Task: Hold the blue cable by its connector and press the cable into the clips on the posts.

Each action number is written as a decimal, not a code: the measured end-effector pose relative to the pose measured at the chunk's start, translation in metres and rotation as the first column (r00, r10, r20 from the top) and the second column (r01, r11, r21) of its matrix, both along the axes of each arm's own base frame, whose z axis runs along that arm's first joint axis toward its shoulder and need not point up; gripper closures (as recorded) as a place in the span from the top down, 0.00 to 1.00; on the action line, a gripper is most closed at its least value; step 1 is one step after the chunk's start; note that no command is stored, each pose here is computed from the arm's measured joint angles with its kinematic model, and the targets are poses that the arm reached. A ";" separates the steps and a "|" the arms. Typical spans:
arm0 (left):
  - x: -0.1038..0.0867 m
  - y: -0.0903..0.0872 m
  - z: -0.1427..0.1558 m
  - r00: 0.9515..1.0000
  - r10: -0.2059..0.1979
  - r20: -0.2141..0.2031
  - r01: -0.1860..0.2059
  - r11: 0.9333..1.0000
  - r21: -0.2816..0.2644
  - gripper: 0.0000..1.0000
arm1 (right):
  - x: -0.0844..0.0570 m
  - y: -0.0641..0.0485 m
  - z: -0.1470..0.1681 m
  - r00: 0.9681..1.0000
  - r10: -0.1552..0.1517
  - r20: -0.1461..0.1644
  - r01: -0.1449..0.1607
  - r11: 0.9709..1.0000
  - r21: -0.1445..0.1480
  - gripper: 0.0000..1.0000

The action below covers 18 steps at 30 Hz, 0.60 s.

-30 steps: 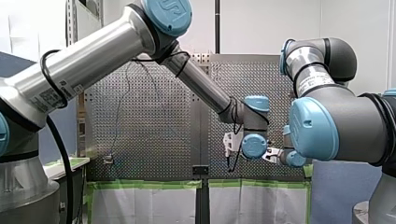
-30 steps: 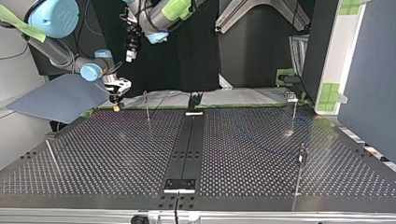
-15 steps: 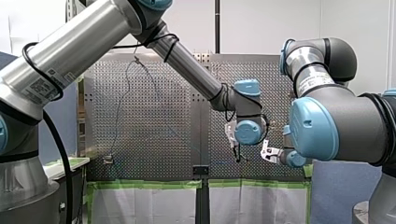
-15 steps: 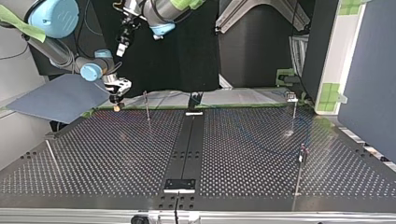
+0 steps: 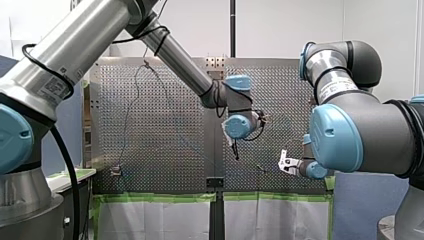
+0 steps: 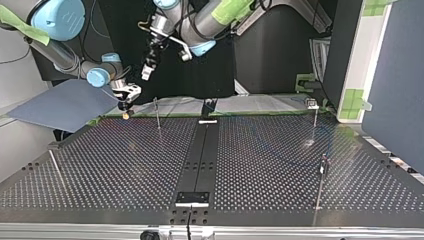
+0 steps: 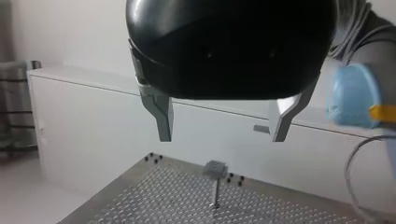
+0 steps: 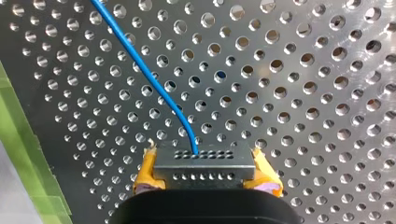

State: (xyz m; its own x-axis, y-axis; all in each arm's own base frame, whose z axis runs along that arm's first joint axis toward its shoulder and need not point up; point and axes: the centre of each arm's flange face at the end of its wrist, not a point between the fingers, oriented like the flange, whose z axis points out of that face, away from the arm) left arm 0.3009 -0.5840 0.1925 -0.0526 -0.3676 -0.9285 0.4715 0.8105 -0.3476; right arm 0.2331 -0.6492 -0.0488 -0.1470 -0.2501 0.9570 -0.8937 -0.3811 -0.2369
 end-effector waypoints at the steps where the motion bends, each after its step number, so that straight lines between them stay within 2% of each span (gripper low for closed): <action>1: 0.003 0.004 0.003 1.000 0.000 0.003 0.000 1.000 -0.008 1.00 | 0.000 0.000 0.000 1.000 0.000 0.000 0.000 1.000 0.000 0.00; 5: 0.017 0.025 0.014 1.000 0.005 0.018 -0.005 1.000 -0.009 1.00 | 0.001 0.000 0.000 1.000 0.001 0.000 -0.001 1.000 -0.002 0.00; 11: 0.034 0.060 0.026 0.998 0.058 0.027 -0.058 0.998 0.005 1.00 | 0.002 0.001 0.000 1.000 0.003 0.000 -0.003 1.000 0.000 0.00; 14: 0.043 0.080 0.032 0.995 0.098 0.032 -0.099 0.995 0.016 1.00 | 0.002 0.001 0.000 1.000 0.005 0.000 -0.005 1.000 0.001 0.00; 18: 0.053 0.107 0.040 0.988 0.149 0.045 -0.150 0.988 0.039 1.00 | 0.003 0.001 0.000 1.000 0.008 0.001 -0.008 1.000 0.002 0.00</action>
State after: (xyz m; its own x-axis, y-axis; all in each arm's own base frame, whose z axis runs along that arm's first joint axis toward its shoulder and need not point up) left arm 0.3535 -0.4768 0.2322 0.0396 -0.3289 -0.9435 0.3575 0.8864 -0.2939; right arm 0.2356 -0.6478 -0.0488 -0.1456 -0.2533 0.9564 -0.8906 -0.3873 -0.2382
